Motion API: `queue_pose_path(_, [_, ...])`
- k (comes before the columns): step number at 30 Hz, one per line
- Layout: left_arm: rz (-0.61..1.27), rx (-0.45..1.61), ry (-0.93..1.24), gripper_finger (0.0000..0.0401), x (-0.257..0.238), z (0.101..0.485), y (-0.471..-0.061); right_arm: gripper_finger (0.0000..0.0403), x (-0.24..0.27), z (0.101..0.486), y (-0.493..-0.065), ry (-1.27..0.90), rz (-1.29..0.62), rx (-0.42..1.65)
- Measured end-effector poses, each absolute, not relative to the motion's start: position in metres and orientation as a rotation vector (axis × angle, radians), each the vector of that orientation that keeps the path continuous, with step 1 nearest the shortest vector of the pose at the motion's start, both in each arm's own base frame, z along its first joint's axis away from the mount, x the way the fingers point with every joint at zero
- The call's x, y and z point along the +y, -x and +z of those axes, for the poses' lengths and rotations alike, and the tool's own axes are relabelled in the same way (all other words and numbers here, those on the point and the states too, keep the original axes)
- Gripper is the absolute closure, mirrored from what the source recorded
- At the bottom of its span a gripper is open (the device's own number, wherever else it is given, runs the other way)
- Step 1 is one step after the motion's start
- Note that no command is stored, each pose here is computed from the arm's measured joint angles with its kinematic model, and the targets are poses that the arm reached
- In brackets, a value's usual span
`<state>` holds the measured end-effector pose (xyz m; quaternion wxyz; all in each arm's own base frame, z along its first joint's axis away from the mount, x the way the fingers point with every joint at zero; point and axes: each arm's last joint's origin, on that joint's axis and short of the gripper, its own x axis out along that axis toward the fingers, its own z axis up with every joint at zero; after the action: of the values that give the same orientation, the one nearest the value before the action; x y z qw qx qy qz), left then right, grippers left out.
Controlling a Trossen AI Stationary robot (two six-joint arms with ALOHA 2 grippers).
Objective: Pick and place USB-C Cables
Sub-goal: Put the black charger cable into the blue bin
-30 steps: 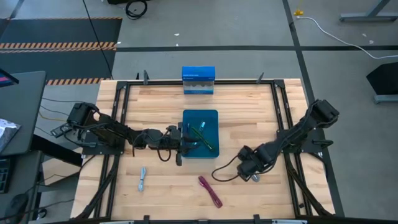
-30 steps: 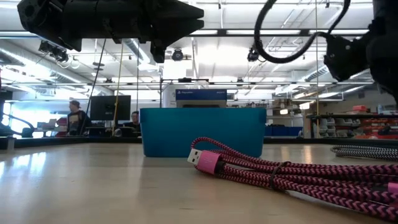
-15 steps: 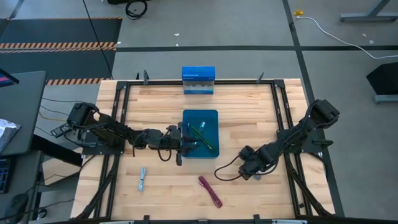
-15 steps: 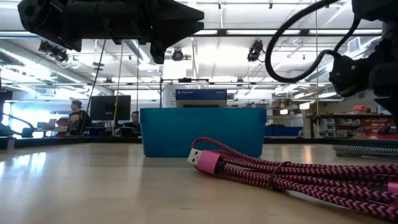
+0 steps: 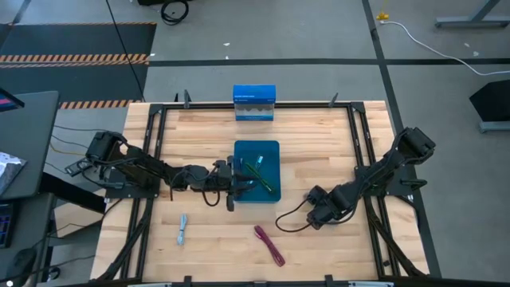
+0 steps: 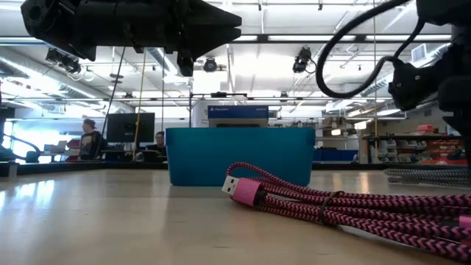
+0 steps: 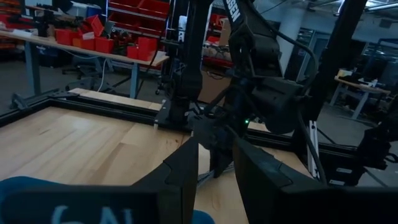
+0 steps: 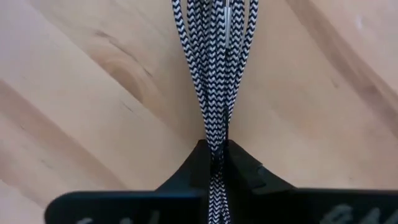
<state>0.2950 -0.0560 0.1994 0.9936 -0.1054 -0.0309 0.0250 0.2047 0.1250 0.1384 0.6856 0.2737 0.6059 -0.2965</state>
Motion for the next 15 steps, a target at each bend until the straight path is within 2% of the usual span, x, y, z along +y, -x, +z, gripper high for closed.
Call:
queue_pose_path(7, [0.05, -0.062, 0.211, 0.0294, -0.056, 0.199, -0.295, 0.038, 0.119, 0.155, -0.202, -0.656, -0.639, 1.314])
queue_pose_path(15, [0.05, -0.062, 0.209, 0.0294, -0.056, 0.2, -0.295, 0.0379, 0.105, 0.197, -0.213, -0.673, -0.574, 1.105])
